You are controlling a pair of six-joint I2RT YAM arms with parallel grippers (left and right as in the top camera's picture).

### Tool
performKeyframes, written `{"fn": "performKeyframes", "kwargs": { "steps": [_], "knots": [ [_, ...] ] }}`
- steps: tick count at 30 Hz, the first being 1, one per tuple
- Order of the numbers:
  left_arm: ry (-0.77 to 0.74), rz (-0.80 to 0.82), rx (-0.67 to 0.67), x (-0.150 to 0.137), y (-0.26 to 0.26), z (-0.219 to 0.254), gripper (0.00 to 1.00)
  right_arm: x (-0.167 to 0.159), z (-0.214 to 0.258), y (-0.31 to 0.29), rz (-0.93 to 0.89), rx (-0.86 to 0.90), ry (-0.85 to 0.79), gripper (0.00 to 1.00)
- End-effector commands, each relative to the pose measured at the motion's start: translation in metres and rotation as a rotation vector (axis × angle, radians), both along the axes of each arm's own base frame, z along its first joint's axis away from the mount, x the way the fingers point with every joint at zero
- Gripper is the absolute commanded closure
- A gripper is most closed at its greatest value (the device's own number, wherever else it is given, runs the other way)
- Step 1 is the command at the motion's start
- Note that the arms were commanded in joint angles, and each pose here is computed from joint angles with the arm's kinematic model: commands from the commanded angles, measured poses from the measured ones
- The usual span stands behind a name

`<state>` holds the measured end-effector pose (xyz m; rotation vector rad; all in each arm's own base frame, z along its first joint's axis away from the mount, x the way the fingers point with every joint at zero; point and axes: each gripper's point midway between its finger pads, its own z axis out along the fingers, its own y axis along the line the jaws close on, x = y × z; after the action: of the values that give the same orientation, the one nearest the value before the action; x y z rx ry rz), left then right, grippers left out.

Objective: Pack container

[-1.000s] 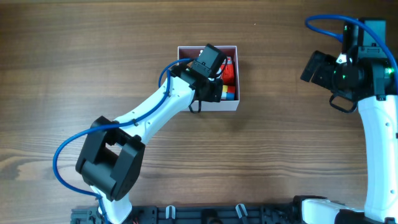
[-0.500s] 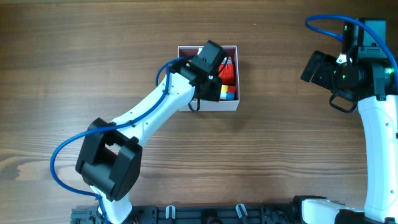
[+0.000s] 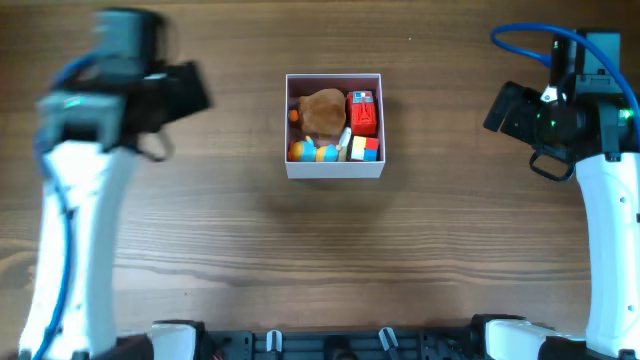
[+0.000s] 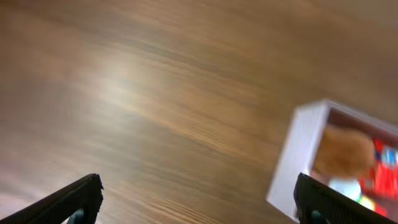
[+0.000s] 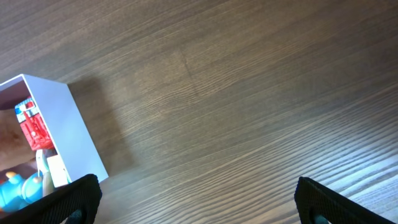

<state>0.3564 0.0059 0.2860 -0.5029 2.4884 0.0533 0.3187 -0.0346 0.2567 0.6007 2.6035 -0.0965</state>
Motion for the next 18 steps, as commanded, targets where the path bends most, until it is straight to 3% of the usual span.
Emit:
{"fn": "performKeyframes", "kwargs": {
  "steps": [1,6,18],
  "knots": [
    [-0.094,0.118,-0.079,-0.021,0.044,0.031,0.00,0.001,-0.001,-0.002,0.004,-0.011,0.005,0.00],
    [-0.104,0.190,-0.079,-0.027,0.068,0.033,0.00,0.001,-0.001,-0.002,0.004,-0.011,0.004,0.00],
    [-0.098,0.192,-0.080,-0.029,0.069,0.032,0.00,-0.008,0.018,0.001,0.014,-0.012,-0.060,0.01]
  ]
}}
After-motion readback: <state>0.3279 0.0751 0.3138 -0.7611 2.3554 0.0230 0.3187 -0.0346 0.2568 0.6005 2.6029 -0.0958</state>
